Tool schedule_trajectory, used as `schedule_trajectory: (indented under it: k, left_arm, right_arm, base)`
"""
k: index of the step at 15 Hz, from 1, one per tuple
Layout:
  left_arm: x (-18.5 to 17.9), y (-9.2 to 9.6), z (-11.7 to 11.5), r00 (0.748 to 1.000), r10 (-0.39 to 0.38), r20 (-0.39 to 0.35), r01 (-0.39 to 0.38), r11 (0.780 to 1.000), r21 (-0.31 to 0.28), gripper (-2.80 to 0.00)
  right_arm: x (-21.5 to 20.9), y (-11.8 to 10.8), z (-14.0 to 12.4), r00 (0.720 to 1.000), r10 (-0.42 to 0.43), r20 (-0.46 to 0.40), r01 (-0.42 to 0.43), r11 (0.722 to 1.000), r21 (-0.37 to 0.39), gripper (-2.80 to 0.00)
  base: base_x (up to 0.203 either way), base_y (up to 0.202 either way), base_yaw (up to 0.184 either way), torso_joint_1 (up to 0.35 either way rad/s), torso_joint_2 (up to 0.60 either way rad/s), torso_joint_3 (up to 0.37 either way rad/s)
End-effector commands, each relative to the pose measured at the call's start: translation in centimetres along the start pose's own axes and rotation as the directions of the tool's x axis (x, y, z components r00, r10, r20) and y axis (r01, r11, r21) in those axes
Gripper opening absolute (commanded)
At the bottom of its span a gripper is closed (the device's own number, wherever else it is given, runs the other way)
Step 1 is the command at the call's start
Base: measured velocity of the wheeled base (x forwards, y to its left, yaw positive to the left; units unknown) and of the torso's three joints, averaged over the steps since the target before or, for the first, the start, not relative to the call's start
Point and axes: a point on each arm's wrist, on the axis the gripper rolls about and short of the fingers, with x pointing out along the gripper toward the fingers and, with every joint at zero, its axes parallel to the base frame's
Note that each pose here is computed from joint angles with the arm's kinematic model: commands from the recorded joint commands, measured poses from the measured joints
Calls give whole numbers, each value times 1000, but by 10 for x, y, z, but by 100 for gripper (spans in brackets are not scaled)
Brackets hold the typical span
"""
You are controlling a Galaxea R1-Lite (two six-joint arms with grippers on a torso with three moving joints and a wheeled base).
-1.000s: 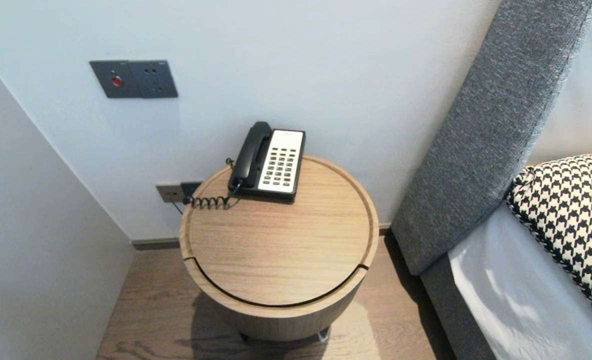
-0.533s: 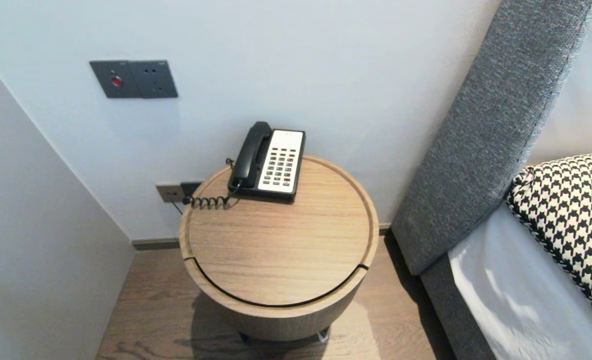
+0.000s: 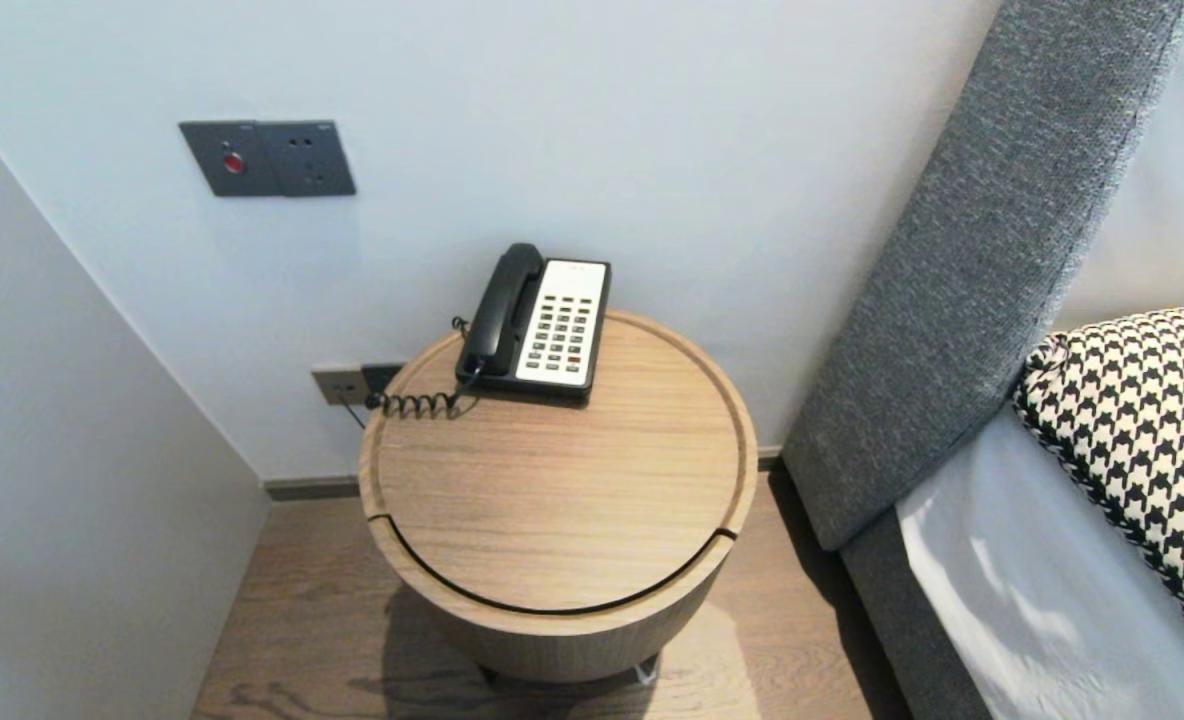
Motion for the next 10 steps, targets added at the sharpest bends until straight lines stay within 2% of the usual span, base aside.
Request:
schedule_trajectory:
  k: [1, 10]
  left_arm:
    - [0, 0, 0, 1000, 1, 1, -1, 1000, 0, -280]
    - [0, 0, 0, 1000, 1, 1, -1, 1000, 0, -280]
  right_arm:
    - [2, 0, -7, 1000, -1, -27, 1, 1000, 0, -280]
    - [2, 0, -7, 1000, -1, -27, 1, 1000, 2, -280]
  base:
    - [0, 0, 0, 0, 0, 0]
    - [0, 0, 0, 0, 0, 0]
